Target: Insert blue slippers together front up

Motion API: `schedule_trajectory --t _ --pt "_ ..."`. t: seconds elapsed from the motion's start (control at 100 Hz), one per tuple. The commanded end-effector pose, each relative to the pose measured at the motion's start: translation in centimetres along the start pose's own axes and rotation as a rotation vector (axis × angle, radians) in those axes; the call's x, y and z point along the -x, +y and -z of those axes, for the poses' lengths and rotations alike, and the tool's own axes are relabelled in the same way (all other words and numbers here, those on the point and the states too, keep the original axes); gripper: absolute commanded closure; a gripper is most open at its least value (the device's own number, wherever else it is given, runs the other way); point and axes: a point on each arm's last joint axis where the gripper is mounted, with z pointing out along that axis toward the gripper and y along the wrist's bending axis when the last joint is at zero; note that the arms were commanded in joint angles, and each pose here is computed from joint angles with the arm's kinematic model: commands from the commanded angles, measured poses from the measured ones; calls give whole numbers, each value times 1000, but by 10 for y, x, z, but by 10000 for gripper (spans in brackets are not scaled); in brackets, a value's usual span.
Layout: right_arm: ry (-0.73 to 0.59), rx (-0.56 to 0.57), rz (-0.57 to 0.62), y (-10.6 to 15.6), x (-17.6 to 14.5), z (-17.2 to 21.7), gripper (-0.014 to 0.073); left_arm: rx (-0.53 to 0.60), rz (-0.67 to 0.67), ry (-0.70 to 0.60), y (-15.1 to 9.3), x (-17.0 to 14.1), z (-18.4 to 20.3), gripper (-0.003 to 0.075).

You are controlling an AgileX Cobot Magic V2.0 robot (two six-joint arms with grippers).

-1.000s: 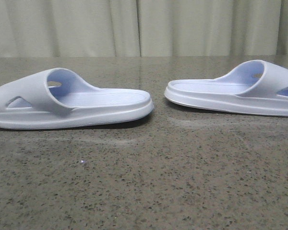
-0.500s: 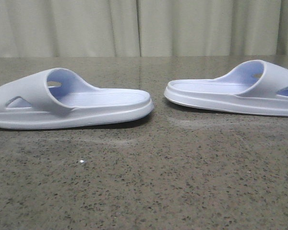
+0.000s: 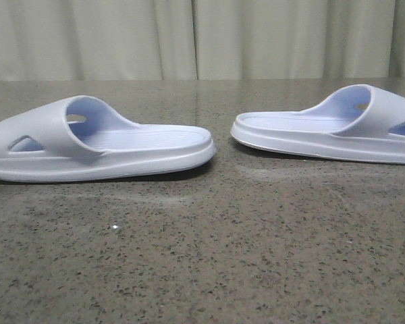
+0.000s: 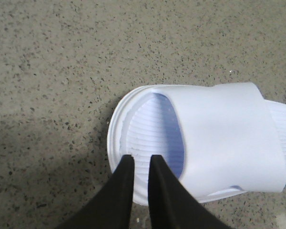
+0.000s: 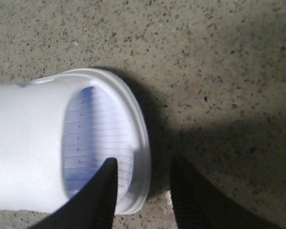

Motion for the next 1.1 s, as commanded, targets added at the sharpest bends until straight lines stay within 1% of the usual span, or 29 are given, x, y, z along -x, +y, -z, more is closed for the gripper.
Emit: schedule_trajectory --t 0.0,0.11,0.17,0.23,0.31,0.46,0.54,0.58,0.63,0.68,0.71,0.74,1.09 --pt "-65 55 -8 3 12 6 377 -19 5 -74 -6 18 6 620" --pt "-60 88 -8 0 13 1 377 -31 -4 -85 -9 26 8 524" --pt "-50 90 -18 -2 13 -3 377 -31 -6 -88 -9 28 8 500" --pt "-46 101 -12 -3 14 -5 377 -32 -4 -88 -9 29 7 492" --pt "-43 147 -19 -3 15 -11 377 -31 0 -91 -9 30 7 492" --pt "-6 176 -30 -7 14 -20 377 -36 20 -83 -7 30 3 492" --pt "-1 209 -36 -7 14 -23 390 -37 20 -81 -7 30 3 492" --pt "-1 223 -30 -7 14 -24 415 -38 22 -81 -7 30 3 492" --pt "3 239 -21 -5 14 -23 475 -39 22 -80 -7 30 3 492" --pt "7 245 -21 -5 13 -23 569 -42 24 -80 -7 30 3 492" --pt "10 249 -20 -4 13 -23 646 -43 26 -80 -7 30 3 492" --pt "9 251 -18 -4 14 -23 706 -45 26 -79 -8 30 3 492" --pt "-24 271 -10 3 17 -15 701 -80 66 -87 -11 31 3 492"
